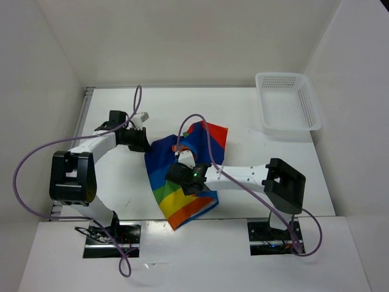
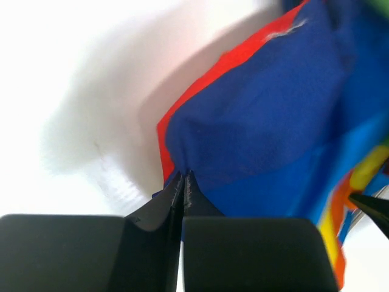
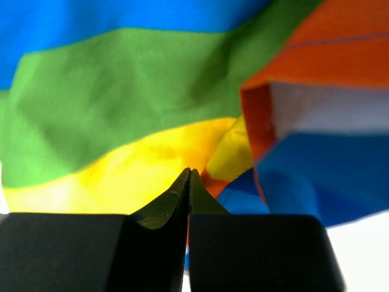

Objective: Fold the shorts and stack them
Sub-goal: Move the shorts to the center of the board, then flatten the shorts out

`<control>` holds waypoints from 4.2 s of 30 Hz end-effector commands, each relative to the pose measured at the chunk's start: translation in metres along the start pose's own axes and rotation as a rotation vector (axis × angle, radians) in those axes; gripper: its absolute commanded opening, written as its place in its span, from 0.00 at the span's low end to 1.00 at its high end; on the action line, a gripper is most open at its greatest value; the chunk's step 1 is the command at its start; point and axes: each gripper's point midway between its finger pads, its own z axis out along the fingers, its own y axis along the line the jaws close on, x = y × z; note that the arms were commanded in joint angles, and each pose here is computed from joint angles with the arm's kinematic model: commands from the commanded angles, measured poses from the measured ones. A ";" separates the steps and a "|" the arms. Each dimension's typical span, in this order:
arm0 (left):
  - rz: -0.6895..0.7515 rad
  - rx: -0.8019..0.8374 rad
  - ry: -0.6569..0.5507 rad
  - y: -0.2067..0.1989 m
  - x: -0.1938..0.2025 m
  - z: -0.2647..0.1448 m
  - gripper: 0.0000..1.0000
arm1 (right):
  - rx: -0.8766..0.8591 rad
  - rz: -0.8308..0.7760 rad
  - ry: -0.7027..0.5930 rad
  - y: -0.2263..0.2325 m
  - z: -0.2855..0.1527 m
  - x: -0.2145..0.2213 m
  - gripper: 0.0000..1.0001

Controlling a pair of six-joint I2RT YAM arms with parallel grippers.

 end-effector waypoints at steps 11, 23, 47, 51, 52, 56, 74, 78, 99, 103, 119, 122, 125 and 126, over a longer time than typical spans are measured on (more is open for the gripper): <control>0.308 0.031 -0.448 -0.064 -0.155 -0.114 0.00 | -0.373 -0.042 -0.158 0.087 -0.097 -0.092 0.99; 0.259 -0.002 -0.415 -0.055 -0.140 -0.119 0.00 | -0.173 -0.007 -0.143 0.099 -0.025 -0.099 0.81; 0.170 0.068 -0.255 -0.059 -0.075 -0.085 0.00 | -0.270 0.221 -0.095 0.060 -0.055 -0.095 0.98; 0.179 0.067 -0.267 -0.060 -0.083 -0.087 0.00 | -0.257 0.111 -0.069 0.092 -0.035 -0.070 1.00; 0.179 0.067 -0.267 -0.060 -0.083 -0.087 0.00 | -0.221 0.066 -0.043 0.096 -0.016 -0.057 0.97; 0.186 0.066 -0.275 -0.061 -0.086 -0.090 0.00 | -0.166 0.048 -0.026 0.096 0.007 -0.050 0.84; 0.182 0.076 -0.268 -0.062 -0.087 -0.089 0.00 | 0.080 0.092 0.008 0.040 0.045 -0.006 0.07; 0.177 0.088 -0.261 -0.064 -0.084 -0.089 0.00 | 0.126 0.169 0.008 0.007 0.032 0.002 0.00; 0.078 -0.033 -0.103 -0.034 -0.016 -0.057 0.55 | -0.055 0.790 -0.109 -0.118 -0.081 -0.017 0.81; 0.078 0.020 -0.101 -0.039 0.009 -0.048 0.85 | -0.174 0.923 -0.052 -0.126 -0.086 0.006 0.89; 0.134 0.269 -0.105 -0.076 -0.004 -0.027 0.89 | -0.144 1.223 0.116 -0.146 -0.044 0.063 0.86; 0.142 0.299 -0.101 -0.082 -0.003 -0.025 0.88 | -0.150 1.281 0.101 -0.155 -0.033 0.062 0.84; 0.151 0.320 -0.088 -0.085 -0.001 -0.017 0.78 | -0.169 1.320 0.073 -0.159 -0.027 0.060 0.81; 0.143 0.320 -0.078 -0.083 0.001 -0.014 0.69 | -0.176 1.328 0.060 -0.161 -0.026 0.058 0.79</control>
